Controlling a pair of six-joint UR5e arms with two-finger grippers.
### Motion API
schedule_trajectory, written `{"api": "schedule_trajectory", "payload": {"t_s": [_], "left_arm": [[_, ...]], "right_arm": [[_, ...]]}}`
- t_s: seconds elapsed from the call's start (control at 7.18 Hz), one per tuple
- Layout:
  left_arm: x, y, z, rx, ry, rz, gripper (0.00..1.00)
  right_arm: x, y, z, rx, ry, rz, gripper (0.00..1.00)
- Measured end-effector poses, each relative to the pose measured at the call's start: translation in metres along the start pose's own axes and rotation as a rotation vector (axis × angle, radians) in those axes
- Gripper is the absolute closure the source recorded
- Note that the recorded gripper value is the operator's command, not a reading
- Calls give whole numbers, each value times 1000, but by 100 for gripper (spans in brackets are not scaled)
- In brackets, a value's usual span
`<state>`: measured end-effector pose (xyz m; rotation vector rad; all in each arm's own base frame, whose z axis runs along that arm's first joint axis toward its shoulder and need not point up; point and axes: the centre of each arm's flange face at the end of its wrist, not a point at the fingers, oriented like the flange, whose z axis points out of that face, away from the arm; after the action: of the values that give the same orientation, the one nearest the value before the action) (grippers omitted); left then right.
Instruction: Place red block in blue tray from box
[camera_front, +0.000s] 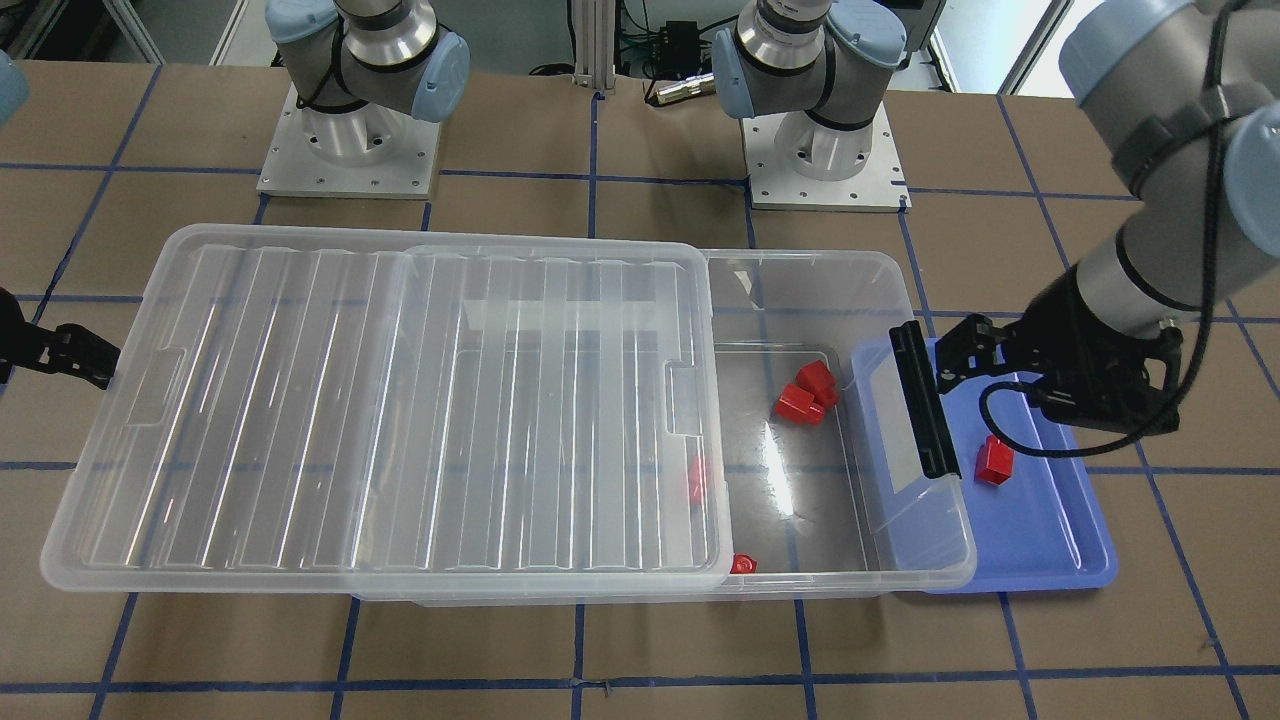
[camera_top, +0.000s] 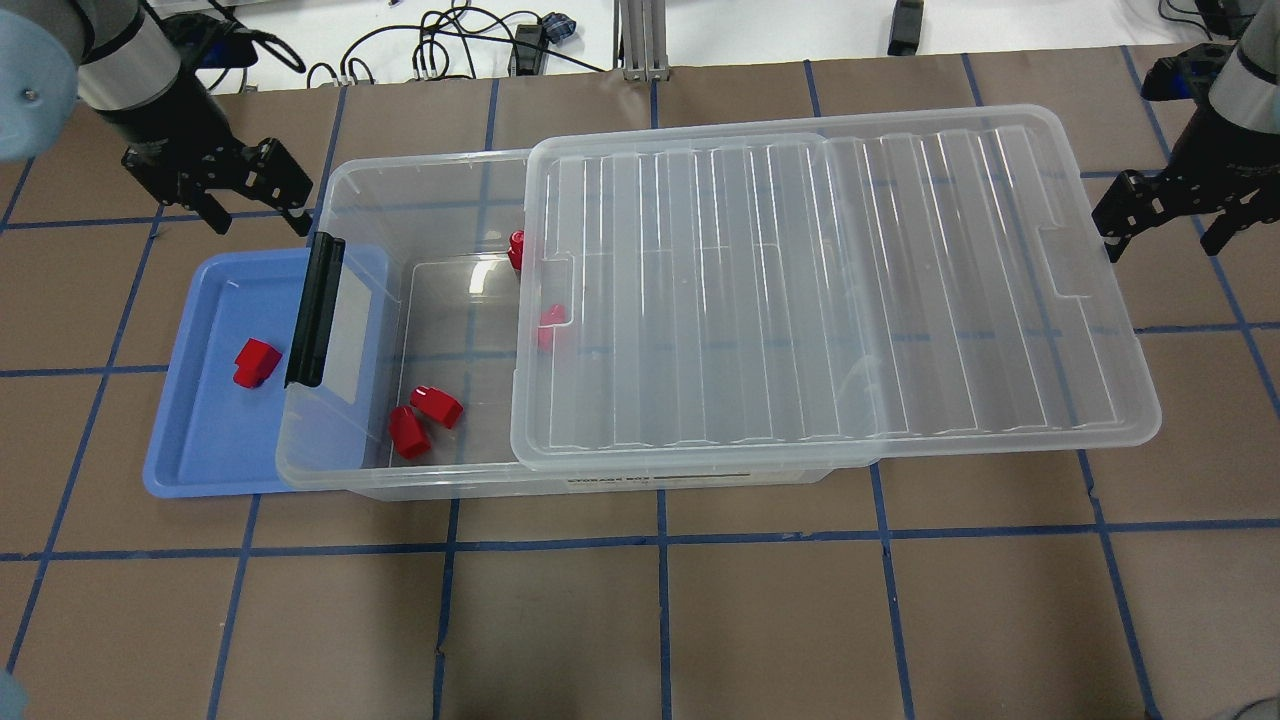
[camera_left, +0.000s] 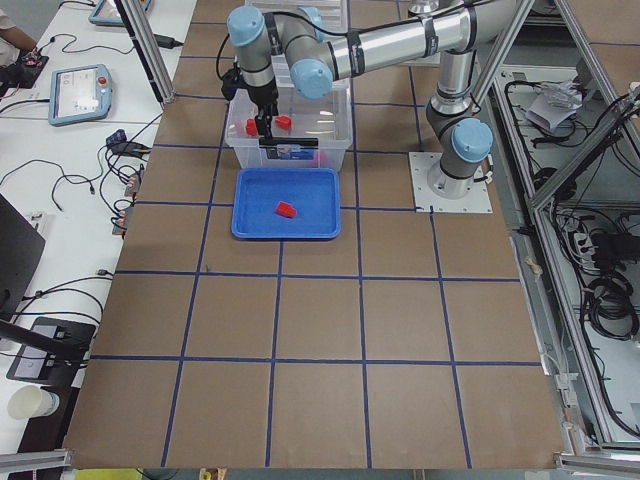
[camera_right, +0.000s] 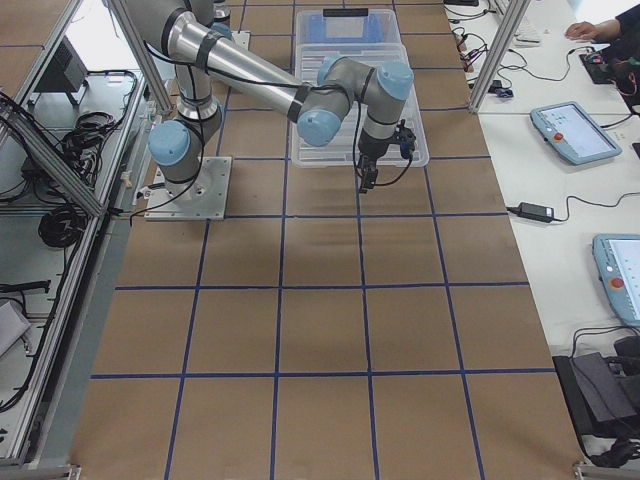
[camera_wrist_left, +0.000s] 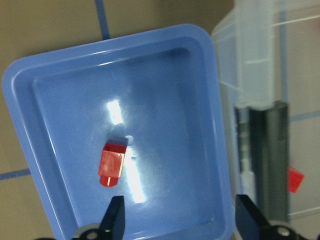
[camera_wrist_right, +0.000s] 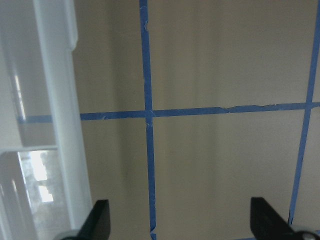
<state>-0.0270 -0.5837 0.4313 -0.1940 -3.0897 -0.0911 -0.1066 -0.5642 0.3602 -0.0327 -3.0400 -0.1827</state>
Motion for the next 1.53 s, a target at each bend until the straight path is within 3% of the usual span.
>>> {"api": "schedule_trajectory", "payload": {"t_s": [0.28, 0.42, 0.7, 1.53], "left_arm": [[68, 26, -38, 34, -37, -27, 0], [84, 41, -57, 60, -78, -32, 0], [96, 67, -86, 119, -88, -34, 0], [95, 68, -71, 99, -39, -44, 0]], "right_arm": [[-12, -3, 0, 2, -6, -11, 0], [-21, -5, 0, 6, -16, -17, 0], [-44, -8, -3, 22, -57, -3, 0], [-142, -9, -10, 29, -57, 51, 0]]}}
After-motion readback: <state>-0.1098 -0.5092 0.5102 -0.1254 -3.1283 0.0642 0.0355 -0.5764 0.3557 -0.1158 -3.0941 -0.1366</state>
